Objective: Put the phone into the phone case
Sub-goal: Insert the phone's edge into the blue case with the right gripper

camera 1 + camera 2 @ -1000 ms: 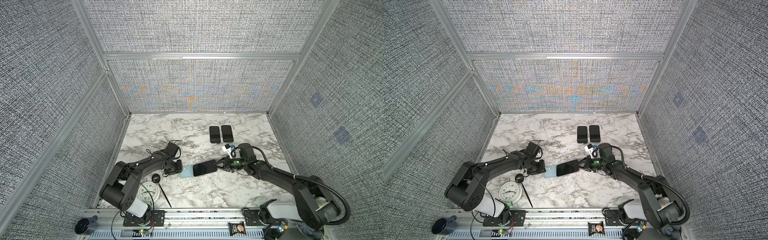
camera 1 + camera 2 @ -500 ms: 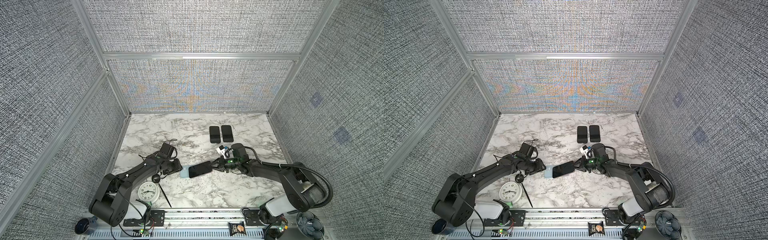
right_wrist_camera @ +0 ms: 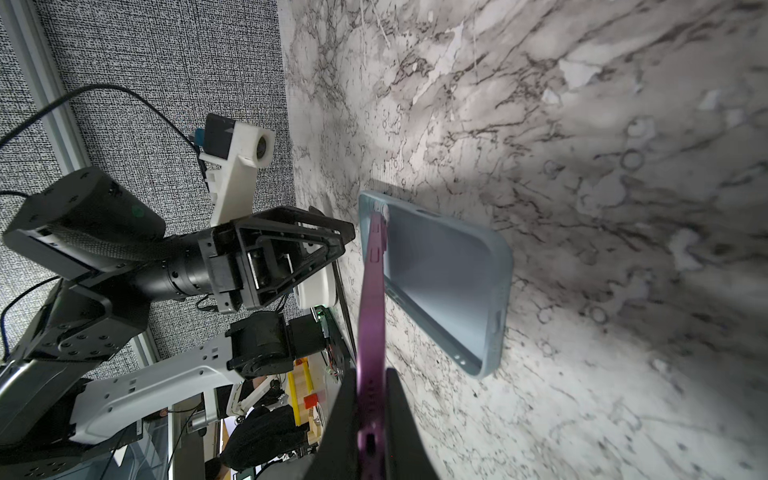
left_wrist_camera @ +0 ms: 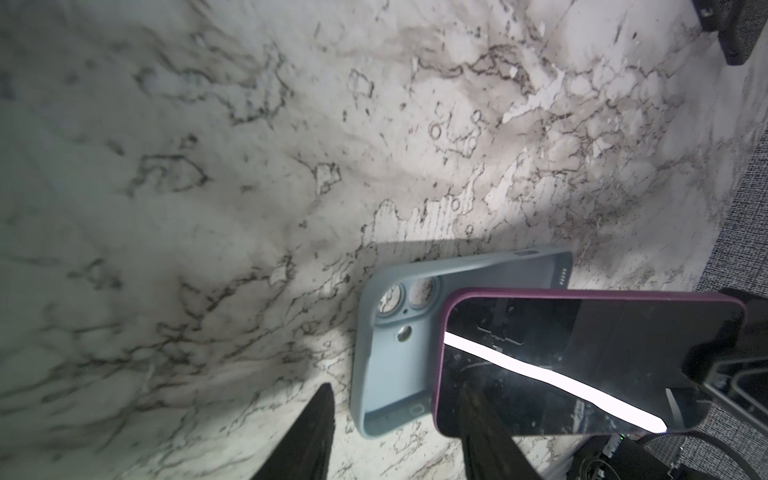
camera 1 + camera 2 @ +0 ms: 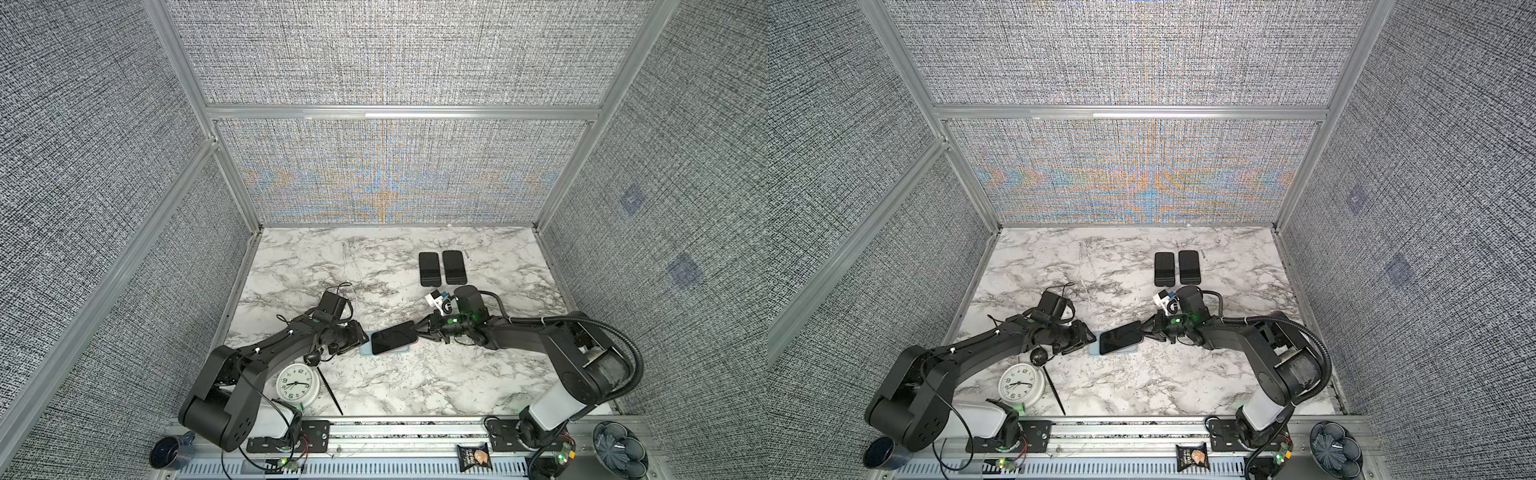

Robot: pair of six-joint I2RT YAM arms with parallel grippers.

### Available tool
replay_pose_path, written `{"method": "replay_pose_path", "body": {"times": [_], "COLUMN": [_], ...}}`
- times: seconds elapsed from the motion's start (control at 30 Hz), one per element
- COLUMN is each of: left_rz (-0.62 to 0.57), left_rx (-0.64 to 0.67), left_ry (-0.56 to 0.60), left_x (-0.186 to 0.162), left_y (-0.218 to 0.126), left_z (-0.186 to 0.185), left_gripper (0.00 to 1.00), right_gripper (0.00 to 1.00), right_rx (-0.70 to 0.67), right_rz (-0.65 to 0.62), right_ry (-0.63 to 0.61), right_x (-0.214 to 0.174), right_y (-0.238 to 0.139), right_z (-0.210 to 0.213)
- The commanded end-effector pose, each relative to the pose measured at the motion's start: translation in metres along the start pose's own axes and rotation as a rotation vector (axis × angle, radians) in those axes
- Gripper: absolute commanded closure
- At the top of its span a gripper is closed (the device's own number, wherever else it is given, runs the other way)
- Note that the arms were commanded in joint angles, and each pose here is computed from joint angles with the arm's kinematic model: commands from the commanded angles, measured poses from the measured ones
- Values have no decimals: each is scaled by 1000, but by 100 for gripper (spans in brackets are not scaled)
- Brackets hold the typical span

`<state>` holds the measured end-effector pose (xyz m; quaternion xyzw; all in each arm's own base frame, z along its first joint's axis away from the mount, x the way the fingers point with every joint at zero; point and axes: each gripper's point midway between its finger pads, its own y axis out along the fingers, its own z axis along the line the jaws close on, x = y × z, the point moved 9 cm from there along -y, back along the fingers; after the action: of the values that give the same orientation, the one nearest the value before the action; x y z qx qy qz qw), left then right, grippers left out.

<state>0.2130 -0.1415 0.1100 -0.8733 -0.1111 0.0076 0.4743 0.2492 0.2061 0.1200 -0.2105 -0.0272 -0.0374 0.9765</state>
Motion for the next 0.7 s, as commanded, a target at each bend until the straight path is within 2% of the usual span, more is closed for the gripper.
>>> {"method": "replay_pose_path", "body": {"times": [0.0,0.67], "left_rz": [-4,27], "left_rx": [-37,-47], "left_ry": [-1,-16], "left_x": [2,1], "left_y": [2,12], "left_z": [-3,0], "left_gripper": [50,50], "right_gripper": [100,99], "right_rx": [22,-18], "right_rz": [-9,31], "right_ry": [-27,1], "right_x": [3,2], "right_y": [2,16], "right_z": [4,-19]}}
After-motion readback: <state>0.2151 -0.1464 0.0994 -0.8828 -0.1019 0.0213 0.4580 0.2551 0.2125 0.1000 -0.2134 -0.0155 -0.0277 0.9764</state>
